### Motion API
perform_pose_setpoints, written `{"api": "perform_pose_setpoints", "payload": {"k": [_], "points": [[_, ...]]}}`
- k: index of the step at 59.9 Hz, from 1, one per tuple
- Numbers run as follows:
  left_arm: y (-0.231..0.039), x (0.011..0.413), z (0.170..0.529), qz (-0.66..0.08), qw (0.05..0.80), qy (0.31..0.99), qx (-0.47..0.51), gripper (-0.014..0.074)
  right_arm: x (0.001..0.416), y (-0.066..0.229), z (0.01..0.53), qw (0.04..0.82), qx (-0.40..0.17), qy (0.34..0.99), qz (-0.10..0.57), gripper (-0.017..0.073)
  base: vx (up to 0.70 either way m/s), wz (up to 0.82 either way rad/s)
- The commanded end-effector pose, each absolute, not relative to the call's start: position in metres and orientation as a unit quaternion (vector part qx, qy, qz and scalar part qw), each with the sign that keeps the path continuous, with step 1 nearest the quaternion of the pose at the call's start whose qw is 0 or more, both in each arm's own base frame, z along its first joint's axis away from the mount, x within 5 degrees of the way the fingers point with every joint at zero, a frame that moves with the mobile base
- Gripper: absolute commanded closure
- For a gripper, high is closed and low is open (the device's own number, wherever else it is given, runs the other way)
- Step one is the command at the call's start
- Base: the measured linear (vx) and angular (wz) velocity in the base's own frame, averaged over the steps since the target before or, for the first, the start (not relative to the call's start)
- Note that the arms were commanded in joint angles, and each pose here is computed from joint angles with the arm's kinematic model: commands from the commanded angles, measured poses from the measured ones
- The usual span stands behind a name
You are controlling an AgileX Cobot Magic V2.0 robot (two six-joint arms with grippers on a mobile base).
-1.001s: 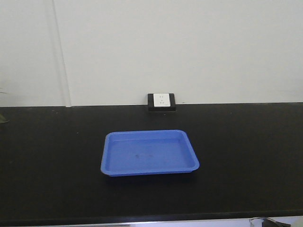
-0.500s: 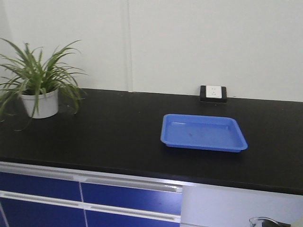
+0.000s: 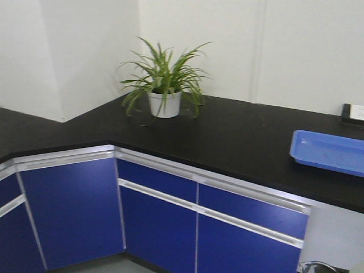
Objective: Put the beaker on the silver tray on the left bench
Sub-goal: 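Hold the beaker in the right gripper while driving to the silver tray bench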
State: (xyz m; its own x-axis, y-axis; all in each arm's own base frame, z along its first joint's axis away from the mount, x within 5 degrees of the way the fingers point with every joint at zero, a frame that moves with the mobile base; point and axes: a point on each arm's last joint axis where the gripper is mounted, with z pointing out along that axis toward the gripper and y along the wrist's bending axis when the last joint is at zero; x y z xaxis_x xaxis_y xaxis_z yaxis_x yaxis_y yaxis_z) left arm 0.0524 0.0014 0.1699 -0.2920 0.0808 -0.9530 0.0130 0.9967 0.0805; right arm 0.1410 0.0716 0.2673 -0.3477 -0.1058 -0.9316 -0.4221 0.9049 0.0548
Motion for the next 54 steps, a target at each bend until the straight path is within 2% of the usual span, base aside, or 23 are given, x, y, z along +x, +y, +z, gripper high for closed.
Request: {"api": "perform_pose_setpoints", "payload": {"k": [1,54], "points": [[0.0006,0.0541,0.1703,0.025,0.62,0.784,0.031,0.0592,0.1428,0.0748,0.2851,0.589,-0.167,0.774,0.162,0.0571,-0.28,0.68],[0.0006,0.0541,0.1703,0.025,0.62,0.784,0.031,0.0592,0.1428,0.0748,0.2851,0.589,-0.167,0.774,0.162,0.0571,-0.22,0.71]]}}
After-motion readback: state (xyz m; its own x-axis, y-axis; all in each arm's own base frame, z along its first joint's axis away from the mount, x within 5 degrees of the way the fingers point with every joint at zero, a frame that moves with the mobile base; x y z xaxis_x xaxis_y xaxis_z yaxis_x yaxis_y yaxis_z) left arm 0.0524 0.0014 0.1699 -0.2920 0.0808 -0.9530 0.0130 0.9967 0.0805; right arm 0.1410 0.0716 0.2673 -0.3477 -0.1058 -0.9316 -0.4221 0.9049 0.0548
